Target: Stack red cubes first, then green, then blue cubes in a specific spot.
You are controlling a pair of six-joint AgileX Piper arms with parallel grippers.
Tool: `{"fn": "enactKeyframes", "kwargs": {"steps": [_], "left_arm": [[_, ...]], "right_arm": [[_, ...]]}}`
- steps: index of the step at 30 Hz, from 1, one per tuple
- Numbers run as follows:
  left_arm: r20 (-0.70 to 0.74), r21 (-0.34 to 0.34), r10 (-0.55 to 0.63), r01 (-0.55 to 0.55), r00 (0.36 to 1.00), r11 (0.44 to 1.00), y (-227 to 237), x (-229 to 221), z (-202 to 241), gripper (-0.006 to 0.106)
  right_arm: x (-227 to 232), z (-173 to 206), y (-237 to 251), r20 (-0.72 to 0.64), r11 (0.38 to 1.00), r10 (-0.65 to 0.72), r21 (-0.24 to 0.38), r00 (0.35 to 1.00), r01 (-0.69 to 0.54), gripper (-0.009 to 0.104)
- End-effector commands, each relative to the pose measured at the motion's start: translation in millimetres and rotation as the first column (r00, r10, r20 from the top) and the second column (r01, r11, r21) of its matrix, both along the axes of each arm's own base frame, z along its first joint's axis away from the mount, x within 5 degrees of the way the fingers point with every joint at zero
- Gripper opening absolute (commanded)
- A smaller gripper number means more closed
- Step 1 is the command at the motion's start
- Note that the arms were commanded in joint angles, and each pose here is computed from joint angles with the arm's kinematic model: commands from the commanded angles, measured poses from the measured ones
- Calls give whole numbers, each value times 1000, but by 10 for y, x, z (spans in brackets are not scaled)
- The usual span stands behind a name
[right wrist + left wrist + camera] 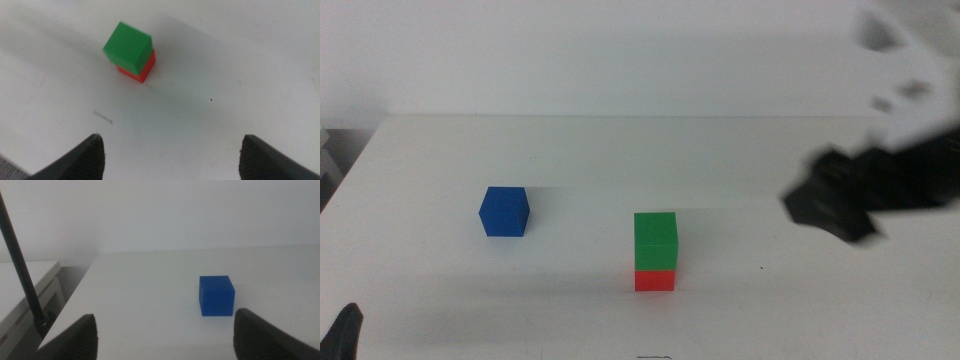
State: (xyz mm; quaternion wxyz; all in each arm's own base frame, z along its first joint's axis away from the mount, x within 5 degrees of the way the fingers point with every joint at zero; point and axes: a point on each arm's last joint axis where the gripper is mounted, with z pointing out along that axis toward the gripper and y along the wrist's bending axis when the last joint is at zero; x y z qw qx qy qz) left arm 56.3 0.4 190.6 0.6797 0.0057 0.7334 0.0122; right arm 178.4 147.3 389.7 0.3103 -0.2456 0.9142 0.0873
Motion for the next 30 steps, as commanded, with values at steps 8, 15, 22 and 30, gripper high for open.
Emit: {"fn": "enactKeyframes", "kwargs": {"steps": [8,15,22,30], "left_arm": [[102,-9,2,-1,995,1000,1,-13,93,92],[102,-9,2,-1,995,1000,1,-13,93,92],[102,-9,2,-1,995,1000,1,-13,93,92],[102,-9,2,-1,995,1000,1,-13,93,92]], "right_arm": [[-920,113,-681,328,949,212,157,921,-275,87],[-1212,120,-879,415,923,225,197,881,-329,87],[-1256,139,-869,420,906,236,232,876,-355,87],[-1238,166,-870,452,906,221,233,864,-353,87]]}}
